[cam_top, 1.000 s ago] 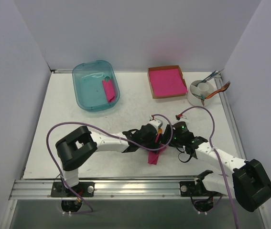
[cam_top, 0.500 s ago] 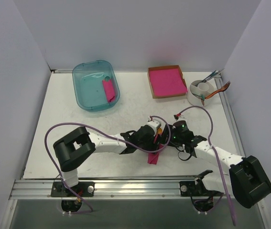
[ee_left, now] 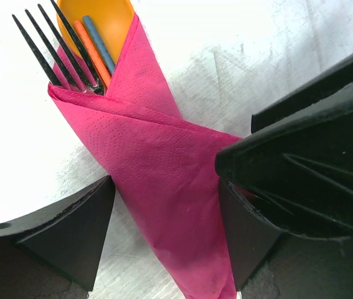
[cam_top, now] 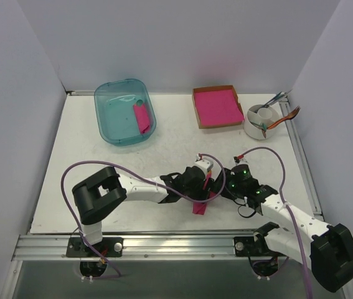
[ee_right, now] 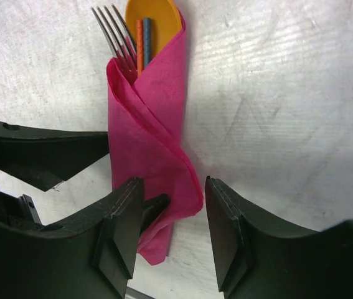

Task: Place the utensils on the paper napkin and roll it up
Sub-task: Roll the napkin at the center of the board.

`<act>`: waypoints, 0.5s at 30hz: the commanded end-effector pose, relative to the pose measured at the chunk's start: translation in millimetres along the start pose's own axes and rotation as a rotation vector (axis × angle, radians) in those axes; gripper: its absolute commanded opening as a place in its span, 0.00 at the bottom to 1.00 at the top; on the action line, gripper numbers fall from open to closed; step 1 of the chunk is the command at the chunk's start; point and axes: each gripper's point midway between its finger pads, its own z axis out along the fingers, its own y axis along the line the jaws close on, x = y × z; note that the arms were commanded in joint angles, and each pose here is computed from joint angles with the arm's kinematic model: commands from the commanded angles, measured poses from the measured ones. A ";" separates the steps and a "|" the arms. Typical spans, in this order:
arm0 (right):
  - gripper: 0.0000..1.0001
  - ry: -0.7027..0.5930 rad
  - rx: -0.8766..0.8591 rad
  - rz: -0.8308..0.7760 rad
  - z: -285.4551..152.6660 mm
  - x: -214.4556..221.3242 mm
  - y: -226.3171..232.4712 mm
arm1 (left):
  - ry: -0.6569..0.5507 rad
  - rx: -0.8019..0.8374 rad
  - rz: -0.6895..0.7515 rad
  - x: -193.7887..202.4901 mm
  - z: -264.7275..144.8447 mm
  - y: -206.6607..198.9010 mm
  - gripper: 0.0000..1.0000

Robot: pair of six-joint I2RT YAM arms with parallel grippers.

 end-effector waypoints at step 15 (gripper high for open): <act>0.28 0.063 0.046 0.184 2.6 26.5 -16.9 | 0.103 -0.083 -0.023 34.7 12.0 13.8 0.76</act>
